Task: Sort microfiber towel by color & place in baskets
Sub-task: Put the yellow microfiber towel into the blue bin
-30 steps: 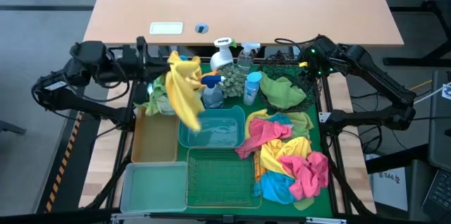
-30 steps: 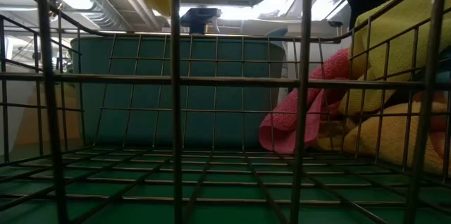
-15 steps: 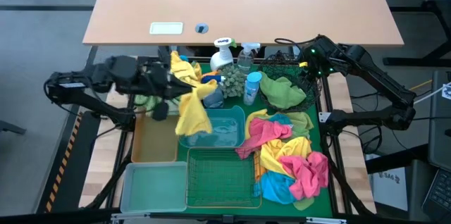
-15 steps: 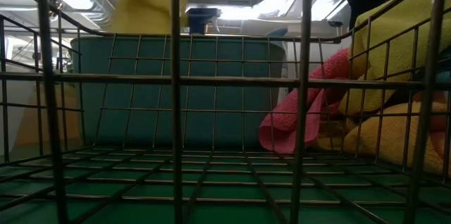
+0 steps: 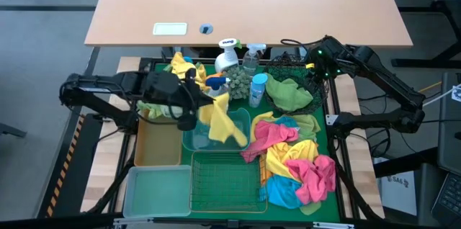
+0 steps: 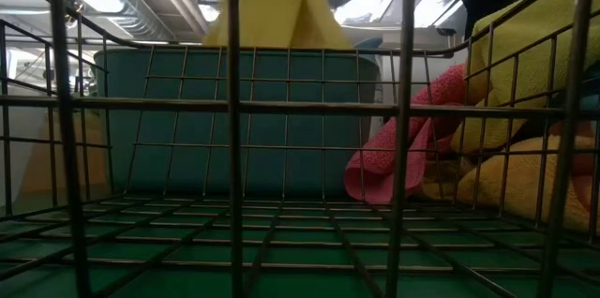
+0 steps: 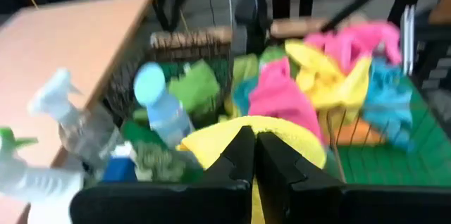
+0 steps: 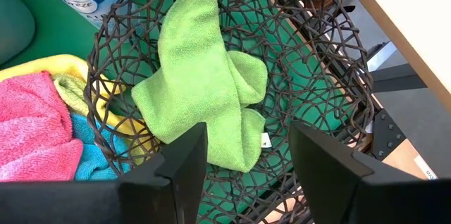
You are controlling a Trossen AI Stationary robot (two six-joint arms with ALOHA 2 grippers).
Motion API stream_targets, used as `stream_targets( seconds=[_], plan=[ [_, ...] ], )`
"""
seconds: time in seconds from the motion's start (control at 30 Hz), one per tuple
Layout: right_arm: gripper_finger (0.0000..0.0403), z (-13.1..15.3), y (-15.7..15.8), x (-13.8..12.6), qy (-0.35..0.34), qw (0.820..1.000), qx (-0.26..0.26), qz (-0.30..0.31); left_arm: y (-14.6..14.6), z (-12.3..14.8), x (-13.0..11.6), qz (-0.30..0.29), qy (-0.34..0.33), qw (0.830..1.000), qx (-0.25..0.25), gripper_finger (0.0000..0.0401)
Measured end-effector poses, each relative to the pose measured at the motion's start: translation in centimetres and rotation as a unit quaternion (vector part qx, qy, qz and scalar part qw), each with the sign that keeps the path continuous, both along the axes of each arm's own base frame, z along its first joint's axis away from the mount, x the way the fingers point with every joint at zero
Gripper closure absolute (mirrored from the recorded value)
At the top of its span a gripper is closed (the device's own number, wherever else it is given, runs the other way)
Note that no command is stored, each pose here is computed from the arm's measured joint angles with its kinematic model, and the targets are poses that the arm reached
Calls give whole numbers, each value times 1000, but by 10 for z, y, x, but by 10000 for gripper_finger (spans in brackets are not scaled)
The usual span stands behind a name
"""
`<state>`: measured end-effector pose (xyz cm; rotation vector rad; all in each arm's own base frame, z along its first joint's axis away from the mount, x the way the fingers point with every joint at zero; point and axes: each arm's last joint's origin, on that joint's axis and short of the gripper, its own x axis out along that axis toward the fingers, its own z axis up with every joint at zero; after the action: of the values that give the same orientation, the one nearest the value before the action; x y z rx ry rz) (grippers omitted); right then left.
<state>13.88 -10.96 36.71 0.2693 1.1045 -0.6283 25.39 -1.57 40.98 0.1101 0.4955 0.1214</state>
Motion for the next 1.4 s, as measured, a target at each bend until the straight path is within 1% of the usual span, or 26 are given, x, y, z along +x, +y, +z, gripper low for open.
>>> stream_targets(
  seconds=[0.17, 0.23, 0.4, 0.5, 0.73, 1.03, 1.2, 1.33, 1.4],
  plan=[
    [205, 0, 0, 0, 0, 1000, 0, 0, -3, -13, 4, -9, 51, 999, -2, 382],
    [205, 0, 0, 0, 0, 1000, 0, 0, -3, -14, 3, -10, 60, 998, -4, 374],
    [205, 0, 0, 0, 0, 1000, 0, 0, -3, -15, 2, 15, 61, 997, -47, 349],
    [205, 0, 0, 0, 0, 1000, 0, 0, -3, -15, 0, 13, 63, 997, -49, 331],
    [205, 0, 0, 0, 0, 1000, 0, 0, -4, -18, -10, 11, 99, 993, -66, 292],
    [205, 0, 0, 0, 0, 1000, 0, 0, -3, -25, -22, 60, 153, 980, -116, 236],
    [205, 0, 0, 0, 0, 1000, 0, 0, -3, -26, -22, 61, 157, 979, -116, 213],
    [205, 0, 0, 0, 0, 1000, 0, 0, -3, -26, -22, 62, 157, 979, -115, 209],
    [205, 0, 0, 0, 0, 1000, 0, 0, -1, -26, -22, 75, 154, 979, -107, 209]
  ],
)
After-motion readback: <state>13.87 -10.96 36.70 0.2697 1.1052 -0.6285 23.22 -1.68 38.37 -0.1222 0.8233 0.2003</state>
